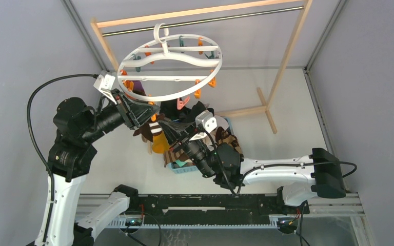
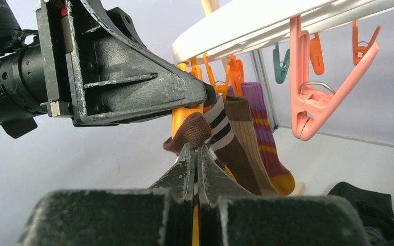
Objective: Clip the socks to the hanger
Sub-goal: Clamp the sock onto the hanger, then open the clamp at the hanger.
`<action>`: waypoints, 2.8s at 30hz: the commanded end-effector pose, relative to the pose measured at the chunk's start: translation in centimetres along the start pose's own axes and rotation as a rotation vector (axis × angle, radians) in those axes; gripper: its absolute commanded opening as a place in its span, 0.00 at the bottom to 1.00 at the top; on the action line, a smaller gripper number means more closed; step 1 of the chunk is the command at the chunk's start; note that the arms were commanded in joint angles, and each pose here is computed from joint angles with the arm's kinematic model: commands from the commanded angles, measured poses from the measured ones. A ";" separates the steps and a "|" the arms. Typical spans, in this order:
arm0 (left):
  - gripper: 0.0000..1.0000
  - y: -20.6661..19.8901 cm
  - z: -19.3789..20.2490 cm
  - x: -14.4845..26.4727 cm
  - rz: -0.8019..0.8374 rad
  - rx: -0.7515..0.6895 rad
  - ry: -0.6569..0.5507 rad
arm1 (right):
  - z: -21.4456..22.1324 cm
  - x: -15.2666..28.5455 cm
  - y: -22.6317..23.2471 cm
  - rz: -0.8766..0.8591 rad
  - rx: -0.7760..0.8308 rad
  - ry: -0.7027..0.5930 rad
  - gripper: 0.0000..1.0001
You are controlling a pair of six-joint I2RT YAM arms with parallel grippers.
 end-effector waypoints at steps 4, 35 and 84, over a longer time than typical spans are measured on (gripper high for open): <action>0.00 -0.3 -0.4 0.3 0.005 -0.017 -0.034 | -2.9 -0.7 0.1 0.022 -0.031 -0.080 0.00; 0.54 0.0 -0.5 0.7 -0.009 -0.087 -0.056 | -3.4 -1.1 -0.3 -0.013 -0.146 -0.098 0.00; 1.00 -1.0 -1.6 4.5 -0.141 -0.186 -0.146 | -0.5 6.0 -14.8 0.069 -0.081 0.195 0.52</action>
Point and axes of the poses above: each gripper's point midway between its finger pads, its own x axis back along the fingers, its own y axis along the line the jaws close on, z = x × y, the point moved 6 cm from there along x, back along the fingers, and after that the axes turned 14 degrees about x, right-handed, at the moved point
